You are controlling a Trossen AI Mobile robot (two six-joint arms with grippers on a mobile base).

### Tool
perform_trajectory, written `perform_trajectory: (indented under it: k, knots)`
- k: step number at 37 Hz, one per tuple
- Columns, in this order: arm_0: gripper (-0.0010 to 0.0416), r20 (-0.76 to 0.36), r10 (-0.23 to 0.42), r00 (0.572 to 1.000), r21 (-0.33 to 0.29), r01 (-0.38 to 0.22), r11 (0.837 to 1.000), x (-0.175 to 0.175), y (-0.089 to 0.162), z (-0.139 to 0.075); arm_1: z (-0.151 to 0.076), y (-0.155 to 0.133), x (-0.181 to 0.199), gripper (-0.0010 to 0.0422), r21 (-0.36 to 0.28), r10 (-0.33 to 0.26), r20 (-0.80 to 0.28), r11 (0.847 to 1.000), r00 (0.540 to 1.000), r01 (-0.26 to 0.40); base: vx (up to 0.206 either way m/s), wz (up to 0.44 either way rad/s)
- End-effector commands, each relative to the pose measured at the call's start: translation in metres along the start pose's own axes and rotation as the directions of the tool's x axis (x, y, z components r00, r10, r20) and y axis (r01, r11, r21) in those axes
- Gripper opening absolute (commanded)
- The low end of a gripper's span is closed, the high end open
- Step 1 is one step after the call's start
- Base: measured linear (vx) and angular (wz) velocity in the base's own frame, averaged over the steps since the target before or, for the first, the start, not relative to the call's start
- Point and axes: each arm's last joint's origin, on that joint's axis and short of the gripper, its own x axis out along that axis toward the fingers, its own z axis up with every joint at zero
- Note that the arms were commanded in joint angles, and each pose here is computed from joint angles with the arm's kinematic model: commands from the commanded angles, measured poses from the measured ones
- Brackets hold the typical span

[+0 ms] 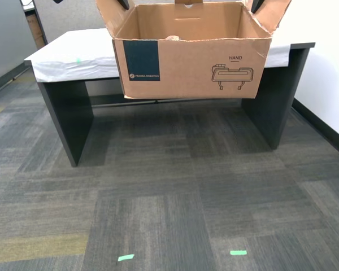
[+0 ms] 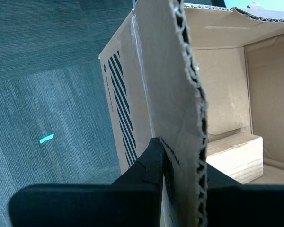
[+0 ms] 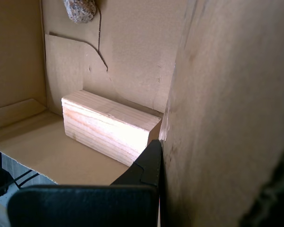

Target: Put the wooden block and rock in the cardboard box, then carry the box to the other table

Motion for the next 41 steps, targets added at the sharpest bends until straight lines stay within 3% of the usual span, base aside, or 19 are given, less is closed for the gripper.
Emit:
perform_trajectory:
  k: [1,14,29,41]
  knots:
    - [-0.0001,-0.007,0.007,1.000,-0.001,-0.007,1.000,-0.0004,0.0006,-0.0010,-0.0003,-0.0030,-0.0004,0.0000,0.021,-0.030,-0.005,0.999,1.000,0.031,0.136,0.140]
    - [-0.0001,-0.007,0.007,1.000,0.014,-0.007,1.000,-0.0003,0.0009,-0.0009,0.0033,-0.0054,-0.0004,0.0000,0.060,-0.062,0.028,0.996,0.998,0.061,0.132,0.110]
    - [0.0000,-0.007,0.006,1.000,0.036,-0.006,0.999,-0.0003,0.0009,-0.0009,0.0012,-0.0047,-0.0004,0.0000,0.120,-0.055,0.007,0.991,0.998,0.053,0.131,0.142]
    - [-0.0001,0.020,0.013,1.000,0.022,-0.013,1.000,-0.0003,0.0015,0.0018,-0.0004,-0.0041,-0.0003,0.0000,0.113,-0.049,-0.009,0.992,0.999,0.050,0.129,0.104]
